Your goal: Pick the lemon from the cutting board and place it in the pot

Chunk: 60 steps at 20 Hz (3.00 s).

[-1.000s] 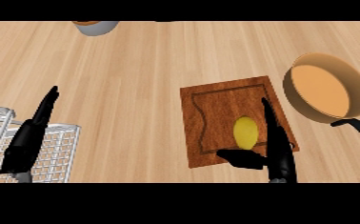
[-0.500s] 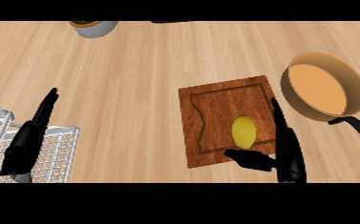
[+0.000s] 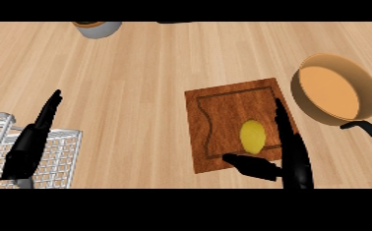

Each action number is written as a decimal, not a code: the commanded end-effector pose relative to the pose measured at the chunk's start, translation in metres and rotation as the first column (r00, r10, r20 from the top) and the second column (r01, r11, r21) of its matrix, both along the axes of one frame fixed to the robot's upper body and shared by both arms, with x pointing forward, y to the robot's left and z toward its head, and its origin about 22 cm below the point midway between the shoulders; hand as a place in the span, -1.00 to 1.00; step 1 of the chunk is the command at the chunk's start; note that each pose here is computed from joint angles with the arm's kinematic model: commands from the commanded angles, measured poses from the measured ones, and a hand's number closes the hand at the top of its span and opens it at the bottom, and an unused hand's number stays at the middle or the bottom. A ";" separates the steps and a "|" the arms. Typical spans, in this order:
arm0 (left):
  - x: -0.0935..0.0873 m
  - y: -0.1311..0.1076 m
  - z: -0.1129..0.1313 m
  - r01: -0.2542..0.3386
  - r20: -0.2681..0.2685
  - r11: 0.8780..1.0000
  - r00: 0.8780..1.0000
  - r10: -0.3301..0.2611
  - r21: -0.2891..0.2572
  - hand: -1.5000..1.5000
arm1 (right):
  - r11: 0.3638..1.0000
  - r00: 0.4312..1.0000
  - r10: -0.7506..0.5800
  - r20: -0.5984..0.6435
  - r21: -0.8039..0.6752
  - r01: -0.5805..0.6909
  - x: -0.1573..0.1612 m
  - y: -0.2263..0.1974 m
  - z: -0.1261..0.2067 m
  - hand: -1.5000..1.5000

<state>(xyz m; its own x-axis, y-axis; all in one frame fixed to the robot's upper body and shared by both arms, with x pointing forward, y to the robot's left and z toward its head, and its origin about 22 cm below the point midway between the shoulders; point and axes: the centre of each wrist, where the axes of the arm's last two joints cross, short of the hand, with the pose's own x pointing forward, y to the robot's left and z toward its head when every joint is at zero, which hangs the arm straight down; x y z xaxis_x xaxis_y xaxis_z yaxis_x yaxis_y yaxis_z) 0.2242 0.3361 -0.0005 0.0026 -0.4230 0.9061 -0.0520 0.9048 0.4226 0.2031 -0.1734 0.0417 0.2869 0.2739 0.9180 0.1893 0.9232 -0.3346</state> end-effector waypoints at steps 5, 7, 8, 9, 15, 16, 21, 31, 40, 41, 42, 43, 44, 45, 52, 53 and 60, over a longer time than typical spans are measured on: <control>0.002 -0.056 -0.039 0.121 -0.223 0.962 0.959 -0.177 -0.243 0.00 | 0.991 0.999 -0.026 0.018 0.131 0.024 -0.004 0.004 -0.014 -1.00; 0.003 -0.060 -0.038 0.127 -0.210 0.960 0.961 -0.181 -0.250 0.00 | 0.987 0.999 -0.040 0.007 0.157 0.038 -0.007 0.003 -0.025 -1.00; 0.002 -0.060 -0.041 0.133 -0.215 0.959 0.958 -0.188 -0.249 0.00 | 0.983 0.999 -0.026 0.021 0.184 0.021 -0.008 0.008 -0.021 -1.00; -0.004 -0.059 -0.044 0.118 -0.221 0.958 0.959 -0.179 -0.262 0.00 | 0.980 0.999 -0.036 0.010 0.195 0.034 -0.006 0.004 -0.024 -1.00; -0.002 -0.057 -0.046 0.116 -0.221 0.964 0.960 -0.171 -0.241 0.00 | 0.997 0.997 0.079 0.010 0.007 -0.079 -0.012 -0.007 -0.056 1.00; 0.009 -0.061 -0.033 0.145 -0.207 0.956 0.958 -0.200 -0.254 0.00 | 0.997 0.998 0.049 0.033 0.062 -0.051 -0.007 -0.005 -0.055 1.00; 0.003 -0.061 -0.041 0.139 -0.210 0.954 0.958 -0.197 -0.265 0.00 | 0.986 0.996 0.032 0.084 0.161 -0.045 -0.001 -0.001 -0.062 1.00; -0.003 -0.042 -0.034 0.111 -0.161 0.973 0.976 -0.144 -0.202 0.00 | 0.935 0.922 0.332 0.200 0.056 -0.350 0.020 -0.066 -0.045 1.00; -0.007 -0.035 -0.027 0.106 -0.122 0.977 0.984 -0.130 -0.183 0.00 | 0.786 0.737 0.612 0.287 -0.112 -0.609 0.048 -0.145 0.009 1.00; -0.007 -0.034 -0.027 0.097 -0.129 0.977 0.984 -0.122 -0.188 0.00 | 0.768 0.714 0.634 0.297 -0.136 -0.626 0.050 -0.155 0.017 1.00; -0.006 -0.039 -0.027 0.105 -0.129 0.974 0.983 -0.133 -0.199 0.00 | 0.752 0.699 0.656 0.286 -0.163 -0.639 0.051 -0.167 0.022 1.00; -0.009 -0.040 -0.030 0.097 -0.135 0.975 0.983 -0.126 -0.201 0.00 | 0.738 0.680 0.672 0.295 -0.189 -0.647 0.055 -0.179 0.035 1.00; -0.010 -0.041 -0.029 0.100 -0.141 0.974 0.981 -0.130 -0.201 0.00 | 0.725 0.661 0.685 0.305 -0.195 -0.661 0.056 -0.190 0.040 1.00; -0.010 -0.040 -0.031 0.099 -0.147 0.974 0.981 -0.130 -0.204 0.00 | 0.712 0.644 0.698 0.312 -0.210 -0.670 0.057 -0.200 0.046 1.00; -0.008 -0.045 -0.029 0.115 -0.147 0.966 0.977 -0.152 -0.233 0.00 | 0.665 0.539 0.744 0.394 -0.368 -0.649 0.069 -0.269 0.121 1.00; -0.009 -0.045 -0.030 0.118 -0.153 0.967 0.976 -0.155 -0.227 0.00 | 0.660 0.532 0.749 0.395 -0.379 -0.649 0.066 -0.280 0.127 1.00; -0.001 -0.057 -0.031 0.160 -0.172 0.953 0.963 -0.208 -0.257 0.00 | 0.636 0.517 0.772 0.370 -0.458 -0.621 0.061 -0.321 0.177 1.00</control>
<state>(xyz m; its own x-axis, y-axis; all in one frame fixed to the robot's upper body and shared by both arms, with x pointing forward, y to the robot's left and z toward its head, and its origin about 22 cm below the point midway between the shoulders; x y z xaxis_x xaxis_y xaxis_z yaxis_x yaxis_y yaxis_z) 0.2281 0.3289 0.0101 -0.0531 -0.3988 0.9155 0.0081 0.9166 0.3997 0.2674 -0.4743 0.1910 -0.5080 0.4236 0.7500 -0.2488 0.7615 -0.5986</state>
